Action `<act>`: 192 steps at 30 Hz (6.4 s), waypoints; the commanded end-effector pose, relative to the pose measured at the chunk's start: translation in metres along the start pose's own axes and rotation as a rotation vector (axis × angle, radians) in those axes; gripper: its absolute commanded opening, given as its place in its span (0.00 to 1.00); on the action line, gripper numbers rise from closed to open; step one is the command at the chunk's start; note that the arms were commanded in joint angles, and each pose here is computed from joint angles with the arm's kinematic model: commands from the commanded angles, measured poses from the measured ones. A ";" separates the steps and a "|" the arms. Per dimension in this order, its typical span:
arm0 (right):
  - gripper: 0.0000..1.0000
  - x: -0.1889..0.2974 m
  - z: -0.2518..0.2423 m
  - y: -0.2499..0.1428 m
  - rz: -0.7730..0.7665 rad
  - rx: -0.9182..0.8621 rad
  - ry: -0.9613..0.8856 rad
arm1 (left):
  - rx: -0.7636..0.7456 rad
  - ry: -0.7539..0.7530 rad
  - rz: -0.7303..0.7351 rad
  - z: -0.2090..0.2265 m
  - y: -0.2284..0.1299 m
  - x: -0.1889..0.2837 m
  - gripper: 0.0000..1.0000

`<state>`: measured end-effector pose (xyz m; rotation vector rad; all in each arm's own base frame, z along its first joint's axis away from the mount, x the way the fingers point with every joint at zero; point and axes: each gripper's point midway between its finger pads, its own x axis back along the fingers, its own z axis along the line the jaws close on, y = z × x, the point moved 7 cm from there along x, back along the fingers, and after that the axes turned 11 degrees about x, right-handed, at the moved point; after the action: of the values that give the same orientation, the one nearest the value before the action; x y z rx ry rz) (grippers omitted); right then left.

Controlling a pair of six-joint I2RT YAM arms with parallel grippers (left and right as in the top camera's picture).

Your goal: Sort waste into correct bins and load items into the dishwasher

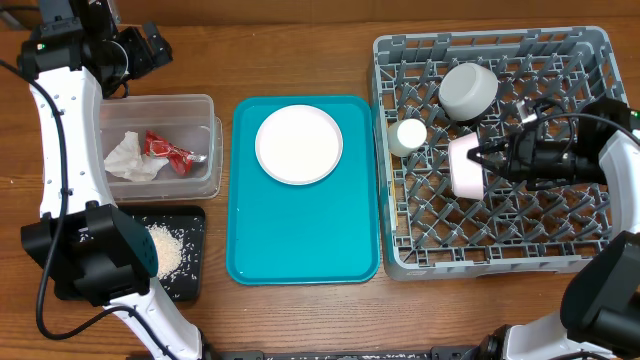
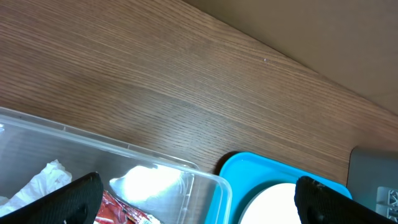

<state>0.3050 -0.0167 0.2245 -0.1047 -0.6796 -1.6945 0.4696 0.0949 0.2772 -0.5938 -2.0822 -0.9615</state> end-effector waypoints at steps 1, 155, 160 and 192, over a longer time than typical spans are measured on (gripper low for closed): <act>0.05 -0.003 -0.002 -0.001 -0.027 -0.001 0.045 | 0.005 0.003 -0.020 -0.001 0.005 0.002 1.00; 0.27 -0.170 0.108 0.123 -0.146 0.426 -1.006 | 0.054 -0.012 -0.182 -0.016 0.031 0.007 1.00; 0.24 -0.215 0.100 0.107 -0.062 0.463 -0.986 | 0.054 -0.012 -0.182 -0.016 0.031 0.007 1.00; 0.47 -0.290 0.012 0.058 0.194 0.387 -0.900 | 0.054 -0.012 -0.182 -0.016 0.031 0.007 1.00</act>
<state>0.4322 0.2352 0.1443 -0.6586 -1.6223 -1.2667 0.4888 0.1024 0.2999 -0.3898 -2.1722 -1.0150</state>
